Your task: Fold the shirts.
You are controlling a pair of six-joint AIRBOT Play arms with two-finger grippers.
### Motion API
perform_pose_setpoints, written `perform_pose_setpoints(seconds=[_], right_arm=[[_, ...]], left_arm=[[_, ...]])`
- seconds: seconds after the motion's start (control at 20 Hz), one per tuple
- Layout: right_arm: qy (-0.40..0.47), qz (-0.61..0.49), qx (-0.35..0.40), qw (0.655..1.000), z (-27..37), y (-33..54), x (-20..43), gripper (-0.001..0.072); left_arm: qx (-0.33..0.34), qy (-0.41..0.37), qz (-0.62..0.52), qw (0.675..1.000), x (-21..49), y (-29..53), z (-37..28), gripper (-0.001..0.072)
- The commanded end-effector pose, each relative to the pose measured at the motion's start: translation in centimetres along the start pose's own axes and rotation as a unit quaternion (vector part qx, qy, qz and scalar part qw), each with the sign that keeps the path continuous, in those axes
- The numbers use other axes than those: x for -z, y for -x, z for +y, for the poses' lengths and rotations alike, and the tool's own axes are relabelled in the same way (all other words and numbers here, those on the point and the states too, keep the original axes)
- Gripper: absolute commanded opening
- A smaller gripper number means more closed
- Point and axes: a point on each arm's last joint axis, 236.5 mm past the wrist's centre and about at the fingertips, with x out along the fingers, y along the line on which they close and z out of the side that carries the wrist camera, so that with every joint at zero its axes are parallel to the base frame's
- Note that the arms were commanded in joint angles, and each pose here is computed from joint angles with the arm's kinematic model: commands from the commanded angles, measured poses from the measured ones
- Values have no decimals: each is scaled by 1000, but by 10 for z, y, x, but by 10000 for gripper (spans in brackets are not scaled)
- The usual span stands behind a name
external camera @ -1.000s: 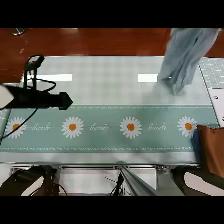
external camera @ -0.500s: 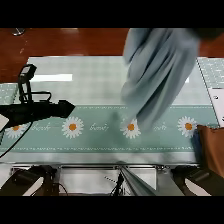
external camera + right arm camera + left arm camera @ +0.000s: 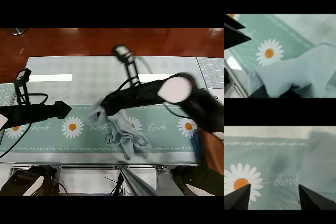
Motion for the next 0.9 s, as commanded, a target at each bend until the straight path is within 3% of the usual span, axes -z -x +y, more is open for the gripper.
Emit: perform_pose_setpoints(seconds=[0.0,0.05,0.15,0.3,0.4,0.5,0.65,0.85], right_arm=[[-71,41,-67,994,15,-61,28,538],[-64,39,-69,995,12,-61,26,622],[-51,33,-43,997,-16,-36,10,621],[-88,20,76,993,-119,64,-3,621],[-147,-4,197,969,-196,146,19,620],[-218,-46,262,939,-240,201,58,620],[-330,-85,254,905,-254,203,135,620],[-395,-88,154,902,-215,144,186,620]], left_arm=[[20,-1,39,999,19,-13,-14,703],[21,-5,51,998,25,-15,-16,703],[7,-16,70,997,32,-17,-9,703],[-75,-7,87,993,29,-1,42,703],[-101,40,117,987,45,4,73,703],[-72,100,144,982,71,-11,78,703],[-18,156,154,976,105,-46,73,703],[40,196,182,963,138,-70,56,702]])
